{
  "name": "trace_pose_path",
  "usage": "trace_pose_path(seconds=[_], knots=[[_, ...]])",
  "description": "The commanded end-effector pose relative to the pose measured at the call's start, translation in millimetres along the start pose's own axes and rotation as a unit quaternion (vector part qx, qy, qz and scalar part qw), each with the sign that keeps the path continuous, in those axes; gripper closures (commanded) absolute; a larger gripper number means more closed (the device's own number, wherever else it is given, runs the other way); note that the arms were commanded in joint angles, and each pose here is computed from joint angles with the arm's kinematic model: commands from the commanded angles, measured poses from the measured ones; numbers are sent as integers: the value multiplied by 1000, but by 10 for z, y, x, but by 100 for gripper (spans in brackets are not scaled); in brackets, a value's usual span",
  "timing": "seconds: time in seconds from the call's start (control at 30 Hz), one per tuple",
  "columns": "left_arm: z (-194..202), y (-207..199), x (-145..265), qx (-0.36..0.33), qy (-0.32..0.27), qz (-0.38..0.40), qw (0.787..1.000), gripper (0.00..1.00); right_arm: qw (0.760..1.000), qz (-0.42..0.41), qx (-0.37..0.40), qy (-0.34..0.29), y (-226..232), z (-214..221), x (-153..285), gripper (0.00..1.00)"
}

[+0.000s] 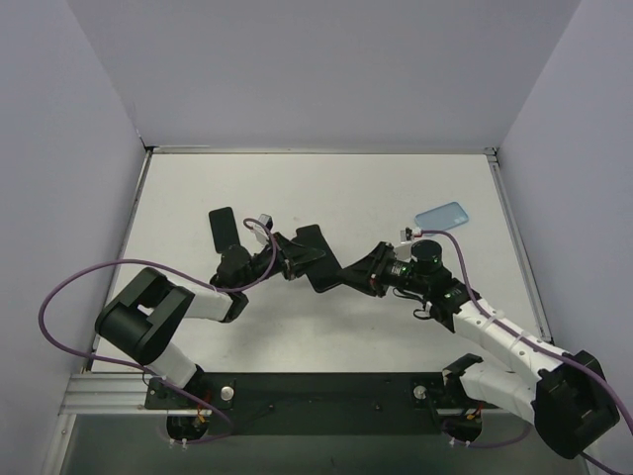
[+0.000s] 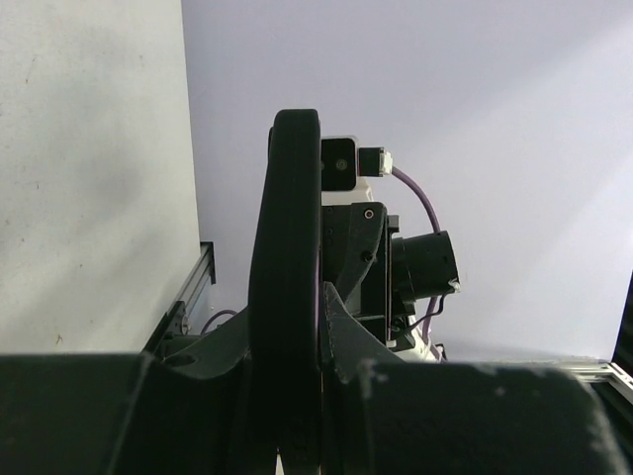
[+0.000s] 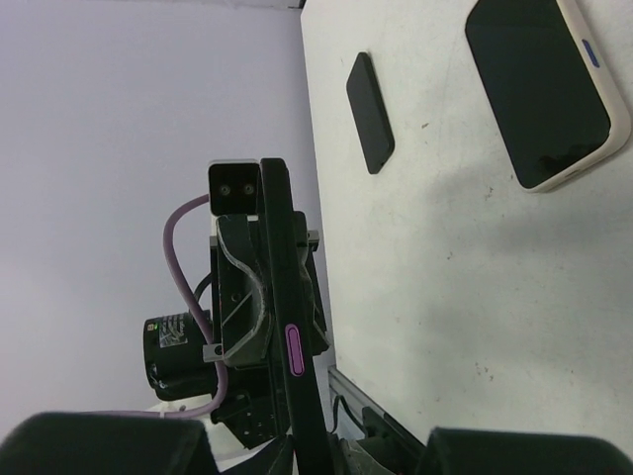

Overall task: Take the phone out of the phone case
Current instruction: Remove the phone case from the phone.

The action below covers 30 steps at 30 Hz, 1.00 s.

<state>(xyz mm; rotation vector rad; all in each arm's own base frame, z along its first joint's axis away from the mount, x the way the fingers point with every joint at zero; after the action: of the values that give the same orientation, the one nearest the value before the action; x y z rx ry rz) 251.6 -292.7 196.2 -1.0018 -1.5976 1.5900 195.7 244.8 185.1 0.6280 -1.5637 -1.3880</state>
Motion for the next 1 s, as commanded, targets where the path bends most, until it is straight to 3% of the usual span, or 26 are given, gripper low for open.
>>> trace_pose_path(seconds=[0.0,0.17,0.4,0.63,0.9,0.97], knots=[[18,-496,-34,-37,12,91,995,100,999,-37,14,9,195,8,-24,81],[22,-531,-39,-32,17,100,994,100,999,-32,1,-2,211,-60,-72,100],[-10,-754,-19,-33,13,146,989,100,993,-109,-39,0,498,-122,-89,100],[4,-1463,100,-114,-4,259,959,100,979,-183,-90,26,902,-181,-104,100],[73,-1992,199,-134,16,340,931,100,923,-314,-215,63,1155,-282,-55,100],[74,-2106,229,-138,12,354,925,100,924,-302,-228,60,1077,-306,-155,100]])
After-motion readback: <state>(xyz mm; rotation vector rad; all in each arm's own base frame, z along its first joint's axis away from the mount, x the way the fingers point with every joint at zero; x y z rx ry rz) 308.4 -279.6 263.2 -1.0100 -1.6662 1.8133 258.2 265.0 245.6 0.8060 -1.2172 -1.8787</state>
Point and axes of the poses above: each gripper's point midway between its finger pads, its own x axis back along the fingers, its own y axis along the line the jaws close on, z = x × y, the point moved 2 cm from there along x, back along the fingers, and after that the axes turned 6 degrees about -x, right-handed, at the moved point
